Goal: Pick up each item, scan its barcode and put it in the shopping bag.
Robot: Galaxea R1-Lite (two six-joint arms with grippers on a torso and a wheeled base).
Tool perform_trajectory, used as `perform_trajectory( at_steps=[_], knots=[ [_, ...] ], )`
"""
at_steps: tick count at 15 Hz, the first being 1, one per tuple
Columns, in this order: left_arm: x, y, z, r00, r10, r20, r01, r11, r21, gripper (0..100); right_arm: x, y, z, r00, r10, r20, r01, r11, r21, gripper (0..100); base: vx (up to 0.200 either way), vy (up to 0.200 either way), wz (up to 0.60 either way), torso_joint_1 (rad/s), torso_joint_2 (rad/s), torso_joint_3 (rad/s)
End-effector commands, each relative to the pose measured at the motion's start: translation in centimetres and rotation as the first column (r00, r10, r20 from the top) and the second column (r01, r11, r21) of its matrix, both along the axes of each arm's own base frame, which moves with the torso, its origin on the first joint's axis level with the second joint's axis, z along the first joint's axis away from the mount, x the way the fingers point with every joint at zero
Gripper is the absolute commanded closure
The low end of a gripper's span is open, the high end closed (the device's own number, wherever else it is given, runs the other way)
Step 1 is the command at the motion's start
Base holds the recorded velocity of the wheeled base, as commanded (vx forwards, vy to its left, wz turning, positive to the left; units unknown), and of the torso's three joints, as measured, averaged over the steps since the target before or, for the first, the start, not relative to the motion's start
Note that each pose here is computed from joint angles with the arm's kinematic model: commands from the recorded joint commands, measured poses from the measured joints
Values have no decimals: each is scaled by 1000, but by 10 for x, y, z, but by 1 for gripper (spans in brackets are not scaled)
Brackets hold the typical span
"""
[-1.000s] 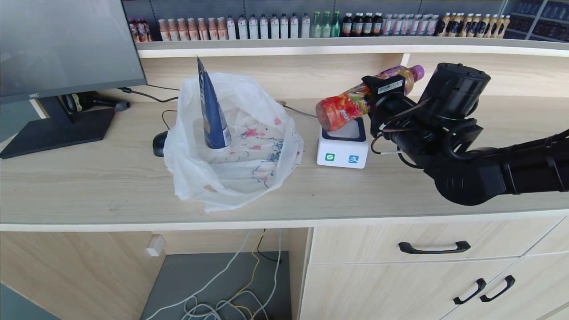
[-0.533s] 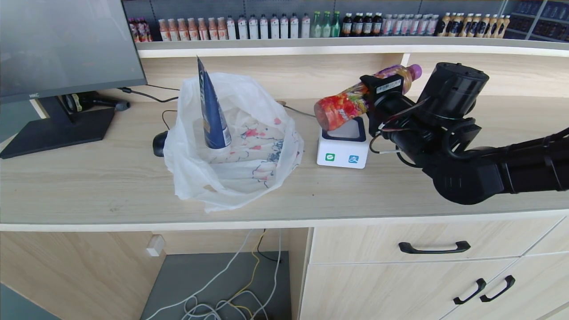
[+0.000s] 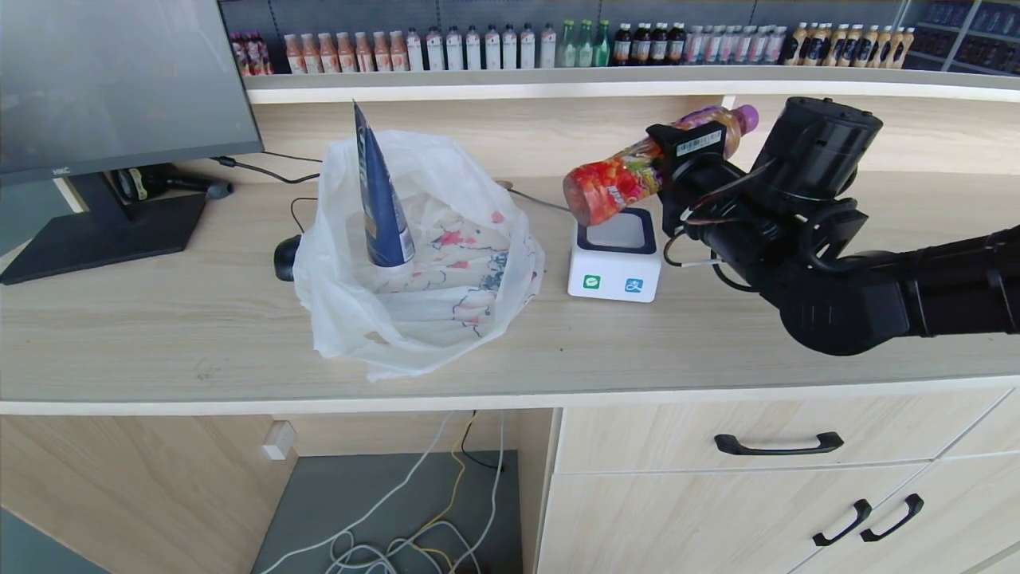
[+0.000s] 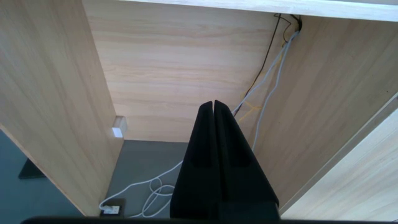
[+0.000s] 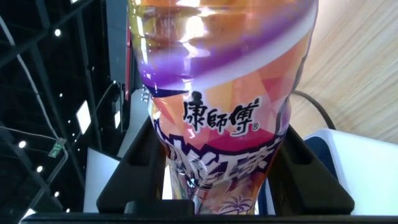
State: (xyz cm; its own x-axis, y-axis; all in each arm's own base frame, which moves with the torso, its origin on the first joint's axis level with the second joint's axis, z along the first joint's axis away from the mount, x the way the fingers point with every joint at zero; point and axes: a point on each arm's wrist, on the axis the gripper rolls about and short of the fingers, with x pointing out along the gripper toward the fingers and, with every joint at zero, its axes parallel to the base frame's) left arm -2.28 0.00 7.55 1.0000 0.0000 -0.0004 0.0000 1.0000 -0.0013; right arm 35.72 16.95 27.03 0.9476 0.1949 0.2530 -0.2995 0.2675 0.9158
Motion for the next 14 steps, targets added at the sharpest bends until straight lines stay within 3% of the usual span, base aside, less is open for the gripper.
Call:
perform_trajectory(
  at_steps=[1,4,9,11,12,14],
  knots=[
    [0,0,0,1000,0,0,0,1000,0,100,-7,-3,13,1000,2,29,-2,1000,14,100,0,0,0,0,0,0],
    [0,0,0,1000,0,0,0,1000,0,100,-25,-3,31,997,13,73,-14,1000,12,100,0,0,0,0,0,0],
    [0,0,0,1000,0,0,0,1000,0,100,-72,11,61,981,61,183,-38,991,-127,100,0,0,0,0,0,0],
    [0,0,0,1000,0,0,0,1000,0,100,-90,14,61,975,67,213,-11,967,-253,100,0,0,0,0,0,0],
    [0,0,0,1000,0,0,0,1000,0,100,-93,14,61,974,68,216,-7,963,-269,100,0,0,0,0,0,0],
    [0,0,0,1000,0,0,0,1000,0,100,-108,8,60,966,55,252,51,916,-397,100,0,0,0,0,0,0]
  ],
)
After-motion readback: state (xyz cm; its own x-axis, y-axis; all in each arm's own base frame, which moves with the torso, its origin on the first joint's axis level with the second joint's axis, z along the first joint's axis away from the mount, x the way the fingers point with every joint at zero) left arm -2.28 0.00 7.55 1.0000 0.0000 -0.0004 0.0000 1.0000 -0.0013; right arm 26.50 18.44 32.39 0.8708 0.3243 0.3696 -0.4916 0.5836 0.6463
